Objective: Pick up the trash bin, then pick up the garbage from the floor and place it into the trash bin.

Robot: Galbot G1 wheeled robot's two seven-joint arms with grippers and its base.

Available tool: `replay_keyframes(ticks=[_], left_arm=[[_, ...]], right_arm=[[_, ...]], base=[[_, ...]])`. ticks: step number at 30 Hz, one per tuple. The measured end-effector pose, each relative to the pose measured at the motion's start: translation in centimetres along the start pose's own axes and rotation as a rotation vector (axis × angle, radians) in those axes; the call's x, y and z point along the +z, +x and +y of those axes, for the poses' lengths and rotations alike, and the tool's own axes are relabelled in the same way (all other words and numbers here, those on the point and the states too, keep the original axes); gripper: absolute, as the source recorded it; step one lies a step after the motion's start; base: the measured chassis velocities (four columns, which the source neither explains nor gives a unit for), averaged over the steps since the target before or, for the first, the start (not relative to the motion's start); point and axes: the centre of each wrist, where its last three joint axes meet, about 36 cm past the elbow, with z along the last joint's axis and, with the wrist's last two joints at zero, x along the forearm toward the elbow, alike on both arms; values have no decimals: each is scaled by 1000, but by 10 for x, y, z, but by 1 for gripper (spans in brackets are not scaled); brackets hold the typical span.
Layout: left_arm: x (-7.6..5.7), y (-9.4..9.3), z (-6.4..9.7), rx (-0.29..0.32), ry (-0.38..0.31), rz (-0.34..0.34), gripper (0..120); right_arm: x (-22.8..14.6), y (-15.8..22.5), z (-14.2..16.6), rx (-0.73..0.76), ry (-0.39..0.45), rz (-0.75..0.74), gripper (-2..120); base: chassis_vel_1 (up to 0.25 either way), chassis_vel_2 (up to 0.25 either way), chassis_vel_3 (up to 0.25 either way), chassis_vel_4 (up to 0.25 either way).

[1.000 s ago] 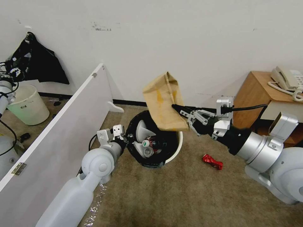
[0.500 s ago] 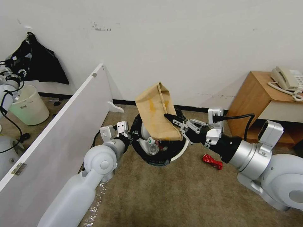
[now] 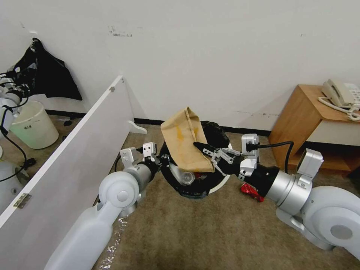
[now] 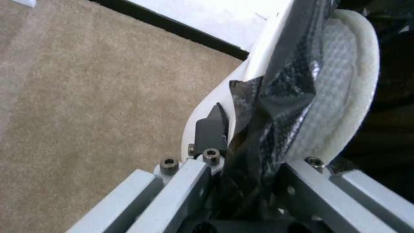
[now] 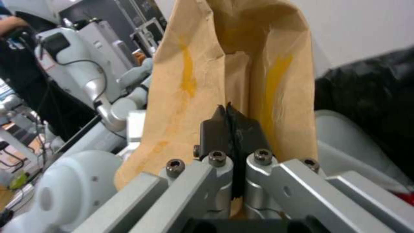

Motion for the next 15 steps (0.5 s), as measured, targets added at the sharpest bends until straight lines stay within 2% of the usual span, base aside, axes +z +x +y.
replay_keyframes(ticks=[15], left_arm=[[2,15,-2,23,12,4,1]], right_arm=[[14,-3,-30,63,2,15,0]], base=[[0,0,0,0]])
